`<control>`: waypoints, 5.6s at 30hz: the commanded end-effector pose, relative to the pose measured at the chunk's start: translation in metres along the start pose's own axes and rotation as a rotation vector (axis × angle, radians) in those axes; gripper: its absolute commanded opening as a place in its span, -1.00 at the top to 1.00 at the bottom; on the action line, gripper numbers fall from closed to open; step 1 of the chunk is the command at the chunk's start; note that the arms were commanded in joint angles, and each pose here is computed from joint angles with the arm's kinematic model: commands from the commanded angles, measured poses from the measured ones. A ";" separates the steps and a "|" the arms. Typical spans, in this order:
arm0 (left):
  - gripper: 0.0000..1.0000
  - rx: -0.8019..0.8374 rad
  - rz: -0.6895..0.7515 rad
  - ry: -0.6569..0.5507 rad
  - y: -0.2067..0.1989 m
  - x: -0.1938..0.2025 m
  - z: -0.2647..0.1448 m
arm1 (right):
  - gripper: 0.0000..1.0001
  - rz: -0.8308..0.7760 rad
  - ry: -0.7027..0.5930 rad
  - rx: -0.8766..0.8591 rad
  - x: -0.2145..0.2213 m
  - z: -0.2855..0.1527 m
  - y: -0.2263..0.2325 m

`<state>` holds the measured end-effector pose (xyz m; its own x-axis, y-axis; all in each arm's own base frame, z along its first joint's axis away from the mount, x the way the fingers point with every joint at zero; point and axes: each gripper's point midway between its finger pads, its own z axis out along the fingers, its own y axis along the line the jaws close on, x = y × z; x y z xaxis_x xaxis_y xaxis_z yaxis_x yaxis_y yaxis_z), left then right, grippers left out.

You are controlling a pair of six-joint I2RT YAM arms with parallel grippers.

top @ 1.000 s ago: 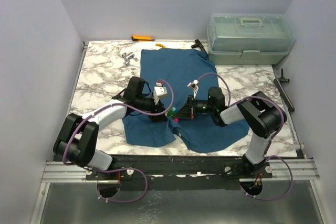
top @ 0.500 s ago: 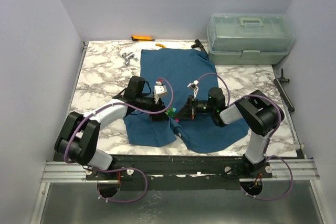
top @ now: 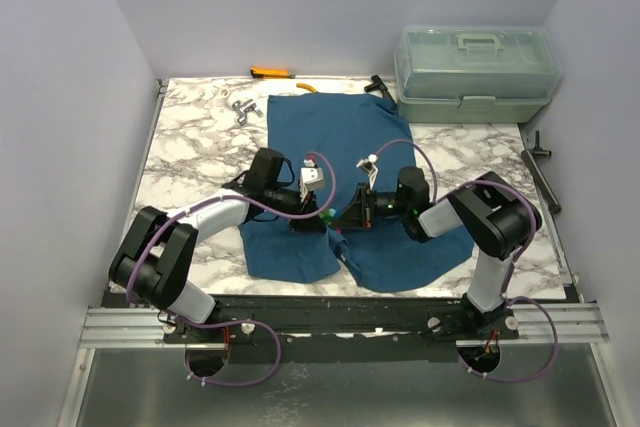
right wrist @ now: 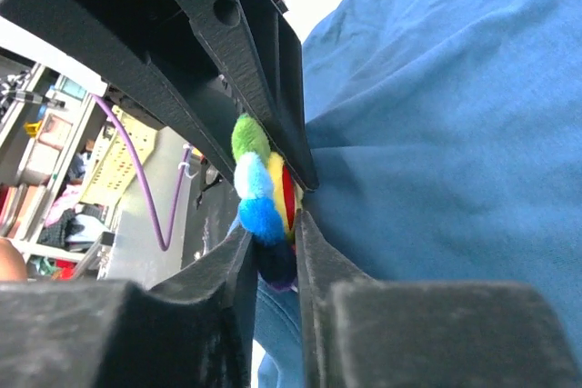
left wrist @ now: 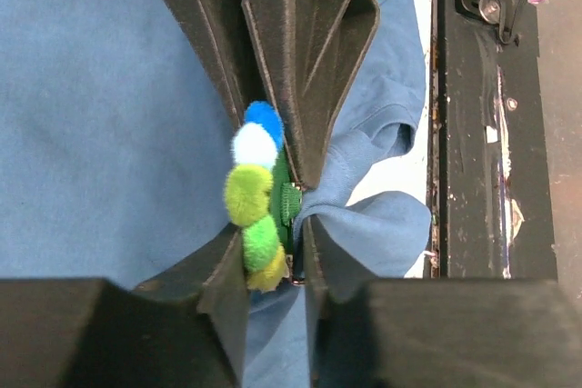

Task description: Remove the brooch from the garment

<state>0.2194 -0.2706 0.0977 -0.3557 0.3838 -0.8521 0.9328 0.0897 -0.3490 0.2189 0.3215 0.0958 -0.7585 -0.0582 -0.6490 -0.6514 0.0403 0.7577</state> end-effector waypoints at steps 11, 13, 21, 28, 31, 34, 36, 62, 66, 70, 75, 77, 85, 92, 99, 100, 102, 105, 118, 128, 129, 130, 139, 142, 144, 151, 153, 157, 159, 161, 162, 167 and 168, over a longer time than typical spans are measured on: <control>0.88 -0.019 0.058 0.003 0.002 -0.012 -0.009 | -0.37 -0.240 0.174 0.160 0.004 -0.016 -0.007; 0.88 -0.025 0.043 0.003 0.005 -0.014 -0.008 | -0.42 -0.239 0.152 0.183 0.001 -0.015 -0.010; 0.88 -0.046 -0.025 0.011 0.014 -0.016 -0.004 | -0.48 -0.217 0.135 0.218 -0.005 0.003 -0.007; 0.88 -0.054 -0.046 0.012 0.017 -0.016 -0.003 | -0.44 -0.217 0.132 0.266 -0.006 0.006 -0.016; 0.88 -0.054 -0.055 0.009 0.016 -0.018 -0.004 | -0.34 -0.219 0.130 0.318 -0.009 0.006 -0.028; 0.86 -0.054 -0.058 0.005 0.016 -0.021 -0.004 | -0.09 -0.227 0.140 0.336 -0.009 0.007 -0.033; 0.77 -0.055 -0.058 0.006 0.015 -0.022 -0.005 | 0.20 -0.239 0.151 0.345 -0.007 0.006 -0.035; 0.10 -0.073 0.044 -0.147 0.020 -0.017 -0.056 | 0.99 -0.170 0.017 0.065 -0.011 0.012 0.013; 0.10 -0.068 0.054 -0.152 0.019 -0.018 -0.054 | 0.99 -0.145 -0.006 0.035 -0.014 0.011 0.019; 0.10 -0.048 0.051 -0.163 0.016 -0.019 -0.051 | 0.99 -0.112 -0.011 0.018 -0.014 0.011 0.019; 0.10 0.005 0.046 -0.157 0.003 -0.020 -0.042 | 0.99 -0.074 -0.022 -0.003 -0.015 0.011 0.019; 0.10 0.014 0.043 -0.153 0.001 -0.019 -0.040 | 0.99 -0.067 -0.023 -0.005 -0.015 0.010 0.019; 0.27 0.033 0.044 -0.154 -0.001 -0.022 -0.034 | 0.99 -0.024 -0.025 -0.036 -0.015 0.010 0.022; 0.38 0.002 0.050 -0.163 0.004 -0.025 -0.040 | 0.99 -0.070 -0.020 -0.002 -0.014 0.006 0.019; 0.49 0.012 0.069 -0.179 0.003 -0.029 -0.047 | 0.99 -0.193 -0.001 0.047 -0.018 0.000 0.019; 0.50 0.011 0.068 -0.166 0.002 -0.027 -0.047 | 0.99 -0.235 0.004 0.064 -0.020 -0.001 0.017; 0.51 0.002 0.086 -0.139 0.003 -0.023 -0.049 | 0.99 -0.302 0.019 0.094 -0.024 -0.003 0.014; 0.38 -0.022 0.118 -0.099 0.006 -0.017 -0.052 | 0.99 -0.398 0.070 0.150 -0.027 -0.006 0.004; -0.19 -0.047 0.188 -0.027 0.010 -0.013 -0.059 | 0.99 -0.604 0.165 0.267 -0.037 -0.017 -0.014; -0.34 -0.119 0.124 -0.064 0.026 -0.032 -0.052 | 0.99 -0.549 0.171 0.219 -0.034 -0.014 -0.004; -0.36 -0.114 0.123 -0.061 0.026 -0.031 -0.049 | 0.99 -0.544 0.170 0.216 -0.034 -0.013 -0.003; -0.39 -0.107 0.128 -0.059 0.024 -0.031 -0.047 | 0.99 -0.539 0.171 0.212 -0.034 -0.013 -0.003; -0.26 -0.072 0.170 -0.034 0.020 -0.026 -0.035 | 0.98 -0.509 0.185 0.154 -0.028 -0.012 0.008; -0.19 -0.062 0.176 -0.036 0.018 -0.026 -0.034 | 0.98 -0.507 0.185 0.149 -0.028 -0.012 0.009; -0.09 -0.057 0.185 -0.035 0.018 -0.026 -0.033 | 0.98 -0.506 0.185 0.147 -0.028 -0.012 0.009; -0.01 -0.049 0.198 -0.020 0.017 -0.022 -0.028 | 0.98 -0.504 0.187 0.139 -0.028 -0.011 0.010; -0.02 -0.045 0.202 -0.016 0.017 -0.022 -0.026 | 0.98 -0.503 0.188 0.137 -0.027 -0.011 0.010; -0.03 -0.033 0.201 -0.005 0.015 -0.021 -0.020 | 0.98 -0.499 0.189 0.135 -0.026 -0.011 0.010; -0.03 -0.028 0.205 -0.002 0.014 -0.022 -0.018 | 0.98 -0.498 0.189 0.133 -0.026 -0.011 0.011; -0.02 -0.023 0.206 0.003 0.013 -0.022 -0.015 | 0.98 -0.494 0.189 0.128 -0.026 -0.010 0.011; -0.01 -0.024 0.206 0.008 0.013 -0.022 -0.013 | 0.98 -0.492 0.190 0.123 -0.026 -0.010 0.012; 0.24 -0.014 0.213 0.008 0.013 -0.025 -0.008 | 0.97 -0.487 0.201 0.107 -0.021 -0.009 0.014; 0.28 -0.013 0.214 0.008 0.013 -0.025 -0.007 | 0.97 -0.485 0.204 0.102 -0.020 -0.008 0.014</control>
<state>0.2312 -0.2643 0.1095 -0.1998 0.4163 -0.8870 0.9781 0.0314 -0.2055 0.2307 0.3088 0.1052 -0.3773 -0.3024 -0.8753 -0.9261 0.1165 0.3589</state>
